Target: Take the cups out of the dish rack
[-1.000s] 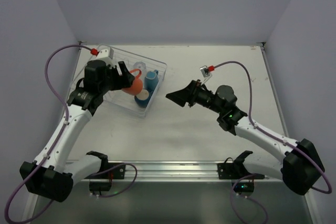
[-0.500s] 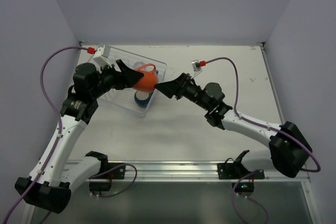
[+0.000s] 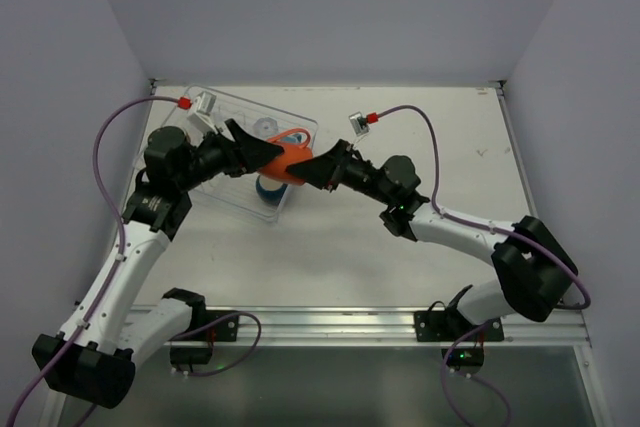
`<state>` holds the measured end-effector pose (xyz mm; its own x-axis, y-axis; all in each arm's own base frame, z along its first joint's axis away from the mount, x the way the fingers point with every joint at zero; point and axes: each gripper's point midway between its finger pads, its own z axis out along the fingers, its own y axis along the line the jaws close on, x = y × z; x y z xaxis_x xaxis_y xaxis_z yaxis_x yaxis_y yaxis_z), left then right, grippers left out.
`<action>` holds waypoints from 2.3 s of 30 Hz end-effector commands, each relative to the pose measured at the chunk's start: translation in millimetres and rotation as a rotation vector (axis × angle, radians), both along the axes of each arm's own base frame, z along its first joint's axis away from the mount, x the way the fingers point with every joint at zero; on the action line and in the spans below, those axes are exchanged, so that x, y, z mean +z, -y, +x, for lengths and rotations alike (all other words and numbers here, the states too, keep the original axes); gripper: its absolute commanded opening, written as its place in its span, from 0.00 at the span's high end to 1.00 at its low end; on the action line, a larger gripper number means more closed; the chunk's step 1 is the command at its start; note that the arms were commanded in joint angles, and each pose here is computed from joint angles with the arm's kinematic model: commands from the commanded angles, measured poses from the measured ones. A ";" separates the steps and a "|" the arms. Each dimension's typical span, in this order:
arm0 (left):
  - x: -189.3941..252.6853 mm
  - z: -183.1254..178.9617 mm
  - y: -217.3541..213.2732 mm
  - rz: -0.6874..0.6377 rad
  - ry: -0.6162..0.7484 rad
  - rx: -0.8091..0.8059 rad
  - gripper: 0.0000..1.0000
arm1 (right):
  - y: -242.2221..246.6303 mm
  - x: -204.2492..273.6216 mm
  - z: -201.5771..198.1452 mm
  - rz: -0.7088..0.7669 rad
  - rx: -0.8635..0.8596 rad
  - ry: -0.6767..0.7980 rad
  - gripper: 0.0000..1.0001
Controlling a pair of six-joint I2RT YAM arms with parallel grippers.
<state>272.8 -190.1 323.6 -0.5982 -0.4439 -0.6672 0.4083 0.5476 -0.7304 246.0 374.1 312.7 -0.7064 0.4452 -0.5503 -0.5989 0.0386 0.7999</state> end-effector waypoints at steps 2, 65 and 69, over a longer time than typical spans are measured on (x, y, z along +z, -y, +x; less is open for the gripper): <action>50.4 -10.2 8.8 -0.134 0.152 -0.069 0.63 | 1.7 41.6 -24.1 0.127 0.103 0.097 0.62; -105.4 -22.5 -29.9 0.501 0.134 0.074 0.00 | 348.1 -185.0 238.3 -1.534 -0.555 -0.534 1.00; -108.8 -20.2 -29.6 0.515 0.127 0.073 0.00 | 363.2 -199.2 251.0 -1.506 -0.557 -0.562 1.00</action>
